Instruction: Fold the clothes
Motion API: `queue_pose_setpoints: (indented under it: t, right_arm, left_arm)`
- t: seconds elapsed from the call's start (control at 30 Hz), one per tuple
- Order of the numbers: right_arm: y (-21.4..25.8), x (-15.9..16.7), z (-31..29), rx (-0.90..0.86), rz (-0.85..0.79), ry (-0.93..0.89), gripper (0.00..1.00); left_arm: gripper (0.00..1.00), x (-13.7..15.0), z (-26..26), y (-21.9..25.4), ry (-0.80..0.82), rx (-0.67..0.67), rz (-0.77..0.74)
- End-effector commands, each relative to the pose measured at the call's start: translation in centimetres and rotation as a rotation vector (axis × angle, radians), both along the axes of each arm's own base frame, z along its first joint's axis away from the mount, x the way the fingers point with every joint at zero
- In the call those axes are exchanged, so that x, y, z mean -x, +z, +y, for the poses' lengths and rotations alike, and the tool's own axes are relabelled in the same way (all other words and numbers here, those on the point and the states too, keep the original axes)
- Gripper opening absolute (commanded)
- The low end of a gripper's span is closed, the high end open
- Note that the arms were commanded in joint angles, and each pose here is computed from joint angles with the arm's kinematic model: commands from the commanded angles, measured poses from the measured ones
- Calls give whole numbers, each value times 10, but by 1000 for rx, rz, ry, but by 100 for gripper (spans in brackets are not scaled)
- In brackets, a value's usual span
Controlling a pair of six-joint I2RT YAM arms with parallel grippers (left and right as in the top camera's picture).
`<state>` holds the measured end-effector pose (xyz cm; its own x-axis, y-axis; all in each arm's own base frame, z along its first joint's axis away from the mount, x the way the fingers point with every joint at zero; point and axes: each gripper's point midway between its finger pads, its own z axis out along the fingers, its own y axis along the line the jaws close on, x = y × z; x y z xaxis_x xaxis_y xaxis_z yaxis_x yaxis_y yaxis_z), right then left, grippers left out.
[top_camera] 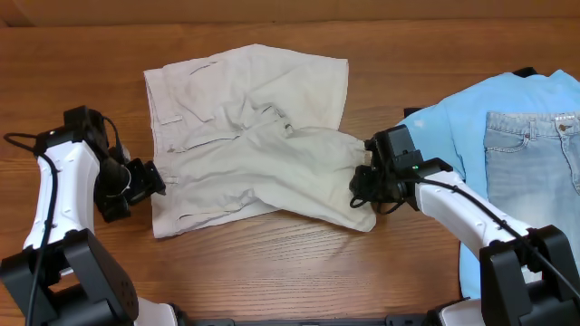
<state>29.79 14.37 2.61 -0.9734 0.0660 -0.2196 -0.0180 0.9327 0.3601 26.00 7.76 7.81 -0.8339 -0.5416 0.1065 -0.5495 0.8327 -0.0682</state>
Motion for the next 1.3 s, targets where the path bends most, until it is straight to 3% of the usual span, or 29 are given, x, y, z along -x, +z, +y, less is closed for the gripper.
queue_pose_setpoints:
  t: [0.0, 0.27, 0.33, 0.37, 0.43, 0.47, 0.6, 0.73, 0.8, 0.83, 0.87, 0.93, 1.13, 1.2, 1.27]
  right_arm:
    - [19, -11, 4, -31, -31, 27, 4]
    - [110, -94, -11, -50, -310, -20, 4]
    - [116, -107, -13, -38, -371, -36, 12]
    - [117, -111, -15, -26, -389, -46, 20]
    - [114, -114, -20, -3, -402, -67, 82]
    - [112, -114, -23, 13, -400, -76, 100]
    - [97, -104, -50, 138, -335, -133, 100]
    - [72, -67, -81, 193, -128, -220, 92]
    - [65, -51, -84, 143, -38, -250, 72]
    - [64, -45, -72, 62, -13, -204, 70]
    - [66, -42, -56, -17, -14, -123, 72]
    - [65, -34, -33, -117, -28, 4, 100]
    - [30, -14, -20, -114, 4, 37, 100]
    - [20, -12, -21, -114, 19, 10, 95]
    - [12, -9, -21, -113, 32, 9, 75]
  left_arm:
    - [86, 9, 6, -5, 19, -36, 33]
    - [90, 5, 6, -7, 20, -37, 14]
    - [90, 5, 5, -7, 20, -31, 13]
    - [90, 4, 4, -7, 20, -26, 10]
    - [91, 4, 3, -7, 19, -20, 7]
    - [91, 4, 3, -7, 15, -19, 7]
    - [91, 5, 2, -7, 4, -17, 9]
    - [91, 5, 0, -7, 2, -8, 11]
    - [90, 5, -2, -7, -4, -5, 12]
    - [86, 4, -5, -7, -11, 2, 8]
    - [84, 2, -8, -7, -25, 14, -1]
    - [85, -1, -14, -7, -47, 31, -16]
    - [91, -3, -30, -26, -87, 56, -41]
    - [90, -1, -33, -36, -94, 59, -41]
    - [85, 2, -34, -43, -99, 58, -43]
